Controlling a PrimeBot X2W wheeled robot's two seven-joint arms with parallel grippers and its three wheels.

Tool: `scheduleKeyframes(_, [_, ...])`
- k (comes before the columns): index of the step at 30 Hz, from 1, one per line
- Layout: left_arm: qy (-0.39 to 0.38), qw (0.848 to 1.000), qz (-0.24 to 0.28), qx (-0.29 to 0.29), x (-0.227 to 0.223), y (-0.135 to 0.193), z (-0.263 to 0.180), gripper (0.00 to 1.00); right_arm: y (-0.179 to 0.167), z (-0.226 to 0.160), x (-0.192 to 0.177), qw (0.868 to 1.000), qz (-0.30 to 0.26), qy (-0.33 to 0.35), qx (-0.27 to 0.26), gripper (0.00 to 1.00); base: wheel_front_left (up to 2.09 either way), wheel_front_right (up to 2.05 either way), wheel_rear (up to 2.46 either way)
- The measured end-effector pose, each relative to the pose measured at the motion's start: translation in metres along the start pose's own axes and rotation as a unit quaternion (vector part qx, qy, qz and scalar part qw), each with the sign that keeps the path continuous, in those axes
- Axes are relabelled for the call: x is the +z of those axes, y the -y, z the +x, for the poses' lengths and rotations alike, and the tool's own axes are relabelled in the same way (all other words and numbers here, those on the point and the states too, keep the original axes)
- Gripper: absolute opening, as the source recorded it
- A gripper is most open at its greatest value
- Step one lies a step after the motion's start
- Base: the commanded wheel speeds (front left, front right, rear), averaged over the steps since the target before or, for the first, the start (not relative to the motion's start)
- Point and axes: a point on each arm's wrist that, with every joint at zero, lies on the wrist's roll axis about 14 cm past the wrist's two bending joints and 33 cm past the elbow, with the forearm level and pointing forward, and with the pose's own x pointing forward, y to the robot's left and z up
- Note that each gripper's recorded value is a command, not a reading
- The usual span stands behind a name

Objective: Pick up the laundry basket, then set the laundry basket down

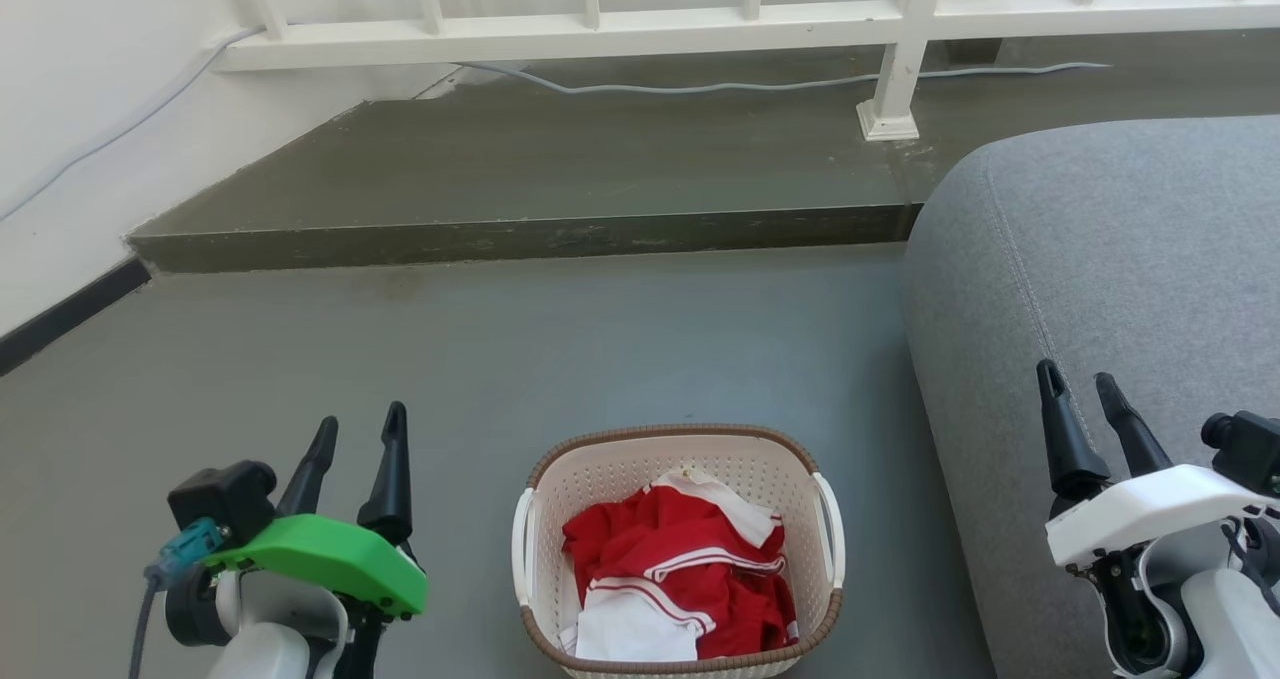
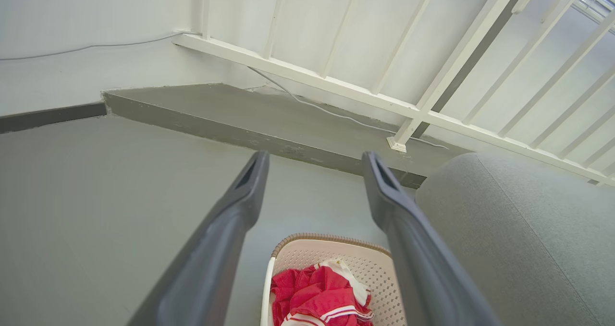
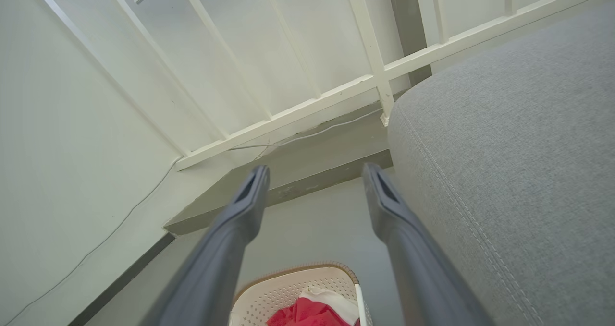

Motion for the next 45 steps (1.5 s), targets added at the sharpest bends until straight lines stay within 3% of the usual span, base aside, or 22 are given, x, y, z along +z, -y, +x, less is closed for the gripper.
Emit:
scheduleKeyframes(14, [0.001, 0.995, 0.100, -0.016, -0.011, 0.010, -0.003, 1.00, -0.008, -0.007, -0.009, 0.995, -0.101, -0.002, 0.021, 1.00, 0.00, 0.00, 0.00])
scheduleKeyframes(31, [0.008, 0.979, 0.203, -0.033, -0.022, 0.020, -0.005, 1.00, -0.011, -0.015, -0.015, 0.979, -0.200, 0.010, 0.036, 1.00, 0.00, 0.00, 0.00])
scheduleKeyframes(36, [0.009, 0.973, 0.227, -0.035, -0.026, 0.020, -0.006, 1.00, -0.015, -0.017, -0.015, 0.973, -0.225, 0.017, 0.044, 1.00, 0.00, 0.00, 0.00])
scheduleKeyframes(45, [0.006, 0.975, 0.221, -0.032, -0.029, 0.021, -0.006, 1.00, -0.012, -0.019, -0.018, 0.973, -0.225, 0.012, 0.041, 1.00, 0.00, 0.00, 0.00])
